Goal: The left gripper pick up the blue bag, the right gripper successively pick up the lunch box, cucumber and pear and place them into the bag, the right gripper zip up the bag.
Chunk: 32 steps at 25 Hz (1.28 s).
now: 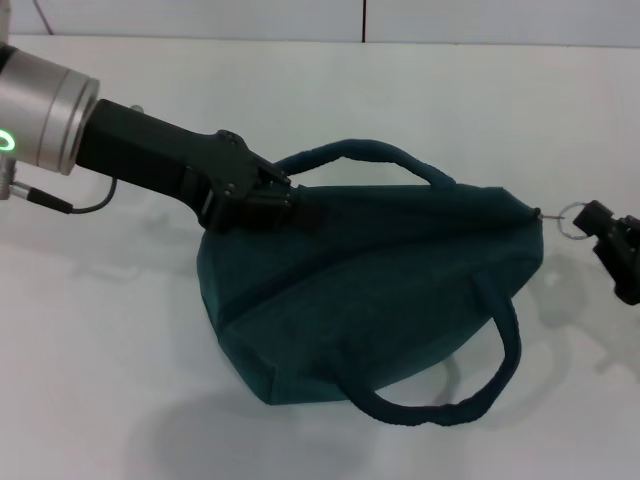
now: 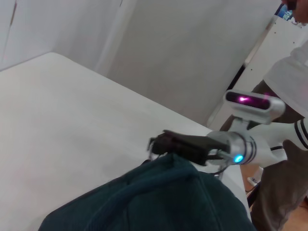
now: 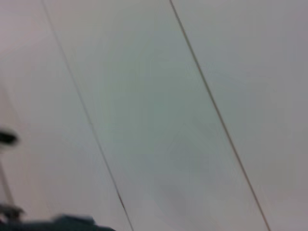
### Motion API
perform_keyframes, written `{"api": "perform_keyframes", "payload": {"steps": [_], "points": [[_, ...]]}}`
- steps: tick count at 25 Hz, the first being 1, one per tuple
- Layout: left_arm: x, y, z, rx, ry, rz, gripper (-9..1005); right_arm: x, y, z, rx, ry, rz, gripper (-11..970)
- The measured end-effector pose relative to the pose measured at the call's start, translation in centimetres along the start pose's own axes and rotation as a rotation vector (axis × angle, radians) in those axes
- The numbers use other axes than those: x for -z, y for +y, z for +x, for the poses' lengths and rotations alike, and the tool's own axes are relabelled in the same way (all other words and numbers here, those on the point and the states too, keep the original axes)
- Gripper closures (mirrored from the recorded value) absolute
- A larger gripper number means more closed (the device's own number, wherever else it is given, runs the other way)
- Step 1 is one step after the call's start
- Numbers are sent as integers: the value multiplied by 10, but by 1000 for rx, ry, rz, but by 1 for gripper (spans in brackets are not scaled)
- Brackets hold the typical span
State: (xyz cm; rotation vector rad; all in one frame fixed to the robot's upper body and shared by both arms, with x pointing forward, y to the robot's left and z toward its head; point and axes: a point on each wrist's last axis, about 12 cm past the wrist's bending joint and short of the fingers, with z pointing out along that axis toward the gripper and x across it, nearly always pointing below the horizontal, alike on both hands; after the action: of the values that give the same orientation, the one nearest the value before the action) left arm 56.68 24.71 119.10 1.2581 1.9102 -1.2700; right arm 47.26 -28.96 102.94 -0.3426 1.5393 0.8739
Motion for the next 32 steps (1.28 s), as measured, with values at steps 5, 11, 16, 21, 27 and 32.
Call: {"api": "perform_keyframes", "payload": {"steps": [5,11,16,21,27,32], "points": [[1,0,0,1,1,0,921,-10,-4,11,7,104,21,941],[0,2,5,12,-6,15,923,-13,4,15,8,134,-47,942],[1,3,6,2,-26,10,924,8,17,10,-14,52,-110,942],[5,5,4,-11,-58,-4,925,30,26,4,-19,-10,-166,942],[2,5,1,-52,-60,2,927,43,36,2,-13,-65,-202,943],[-2,6,3,-63,-88,26,910,55,38,-8,-8,-119,-234,930]]}}
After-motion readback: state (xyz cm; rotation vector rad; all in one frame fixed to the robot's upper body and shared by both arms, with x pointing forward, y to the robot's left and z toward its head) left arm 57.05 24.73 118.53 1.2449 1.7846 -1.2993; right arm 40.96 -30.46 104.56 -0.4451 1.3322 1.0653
